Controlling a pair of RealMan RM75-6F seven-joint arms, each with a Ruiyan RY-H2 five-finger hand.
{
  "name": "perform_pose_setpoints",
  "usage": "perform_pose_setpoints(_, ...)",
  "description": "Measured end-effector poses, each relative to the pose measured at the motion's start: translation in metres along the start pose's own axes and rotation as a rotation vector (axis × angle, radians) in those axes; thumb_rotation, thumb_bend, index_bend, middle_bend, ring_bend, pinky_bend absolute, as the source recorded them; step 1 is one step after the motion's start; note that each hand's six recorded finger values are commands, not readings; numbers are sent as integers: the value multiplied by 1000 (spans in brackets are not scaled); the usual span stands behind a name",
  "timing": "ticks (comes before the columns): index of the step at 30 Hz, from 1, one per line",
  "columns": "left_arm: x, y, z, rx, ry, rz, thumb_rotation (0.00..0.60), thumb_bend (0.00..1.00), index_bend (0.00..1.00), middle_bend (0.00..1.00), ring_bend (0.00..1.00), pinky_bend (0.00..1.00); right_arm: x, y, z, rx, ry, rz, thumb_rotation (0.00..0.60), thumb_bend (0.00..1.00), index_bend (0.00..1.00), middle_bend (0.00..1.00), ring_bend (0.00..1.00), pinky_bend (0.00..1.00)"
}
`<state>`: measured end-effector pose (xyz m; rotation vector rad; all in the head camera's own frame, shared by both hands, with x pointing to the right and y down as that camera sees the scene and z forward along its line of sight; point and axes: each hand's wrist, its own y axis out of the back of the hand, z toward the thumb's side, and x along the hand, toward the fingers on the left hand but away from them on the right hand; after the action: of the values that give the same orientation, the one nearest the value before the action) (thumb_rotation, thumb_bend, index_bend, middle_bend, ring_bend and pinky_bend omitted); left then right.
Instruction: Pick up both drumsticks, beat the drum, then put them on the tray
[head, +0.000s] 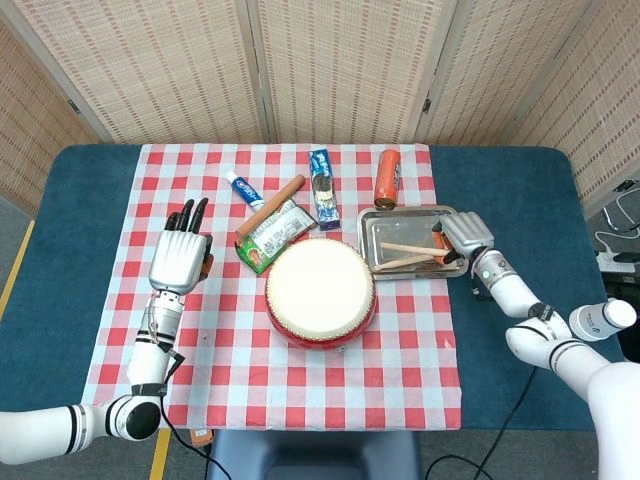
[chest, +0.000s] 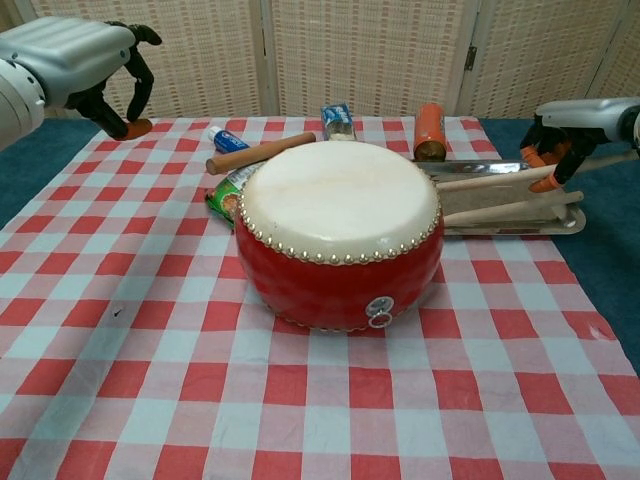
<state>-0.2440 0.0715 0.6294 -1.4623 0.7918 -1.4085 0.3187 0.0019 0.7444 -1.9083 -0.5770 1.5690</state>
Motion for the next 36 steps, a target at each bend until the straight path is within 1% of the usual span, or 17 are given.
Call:
perform_pose_setpoints(4,0,0,-3,-1,5,-1,600,377,0,0,0,173,-9,-1,0,10,-16,18,600,264,890,811,571,520)
perform_pose_setpoints(9,0,0,-5,-3,7,0,600,377,0,0,0,171,-20,-3,1,12,-49,53,600,264,792,732,507,448)
perform_pose_setpoints(10,0,0,-5,-4,8,0,600,377,0,0,0,171,-22,-4,1,14,-54,57,600,264,760,709,489,435)
perform_pose_setpoints(11,0,0,-6,-6,9,-1,600,377,0,0,0,171,-23,-4,1,16,-59,60,600,264,724,689,475,427)
perform_pose_setpoints(15,0,0,-8,-11,13,-1,600,377,0,0,0,170,-29,-2,0,12,-87,67,600,264,525,590,400,375)
perform_pose_setpoints(16,0,0,-9,-12,13,0,600,377,0,0,0,170,-30,-1,0,10,-92,65,600,264,491,572,388,366)
perform_pose_setpoints(18,0,-1,-10,-10,13,0,600,377,0,0,0,169,-32,1,0,8,-101,62,600,264,376,514,342,337)
perform_pose_setpoints(21,1,-1,-10,-13,12,2,600,377,0,0,0,169,-34,2,-2,14,-118,69,600,263,253,441,286,306)
perform_pose_setpoints(24,1,-1,-10,-14,10,5,600,378,0,0,0,168,-35,3,-4,16,-133,75,600,246,206,405,258,294)
perform_pose_setpoints(28,1,-2,-10,-13,8,2,600,378,0,0,0,168,-35,5,-4,25,-135,67,600,235,188,379,237,288)
perform_pose_setpoints(31,1,-2,-11,-22,10,0,600,378,0,0,0,168,-33,8,-3,21,-128,58,600,233,186,378,237,287)
perform_pose_setpoints(34,1,-2,-14,-32,15,0,600,378,0,0,0,168,-30,16,-2,11,-111,28,600,232,189,378,237,287)
perform_pose_setpoints(36,1,-1,-16,-43,18,-2,600,377,0,0,0,168,-25,24,-2,5,-95,-6,600,232,192,375,236,287)
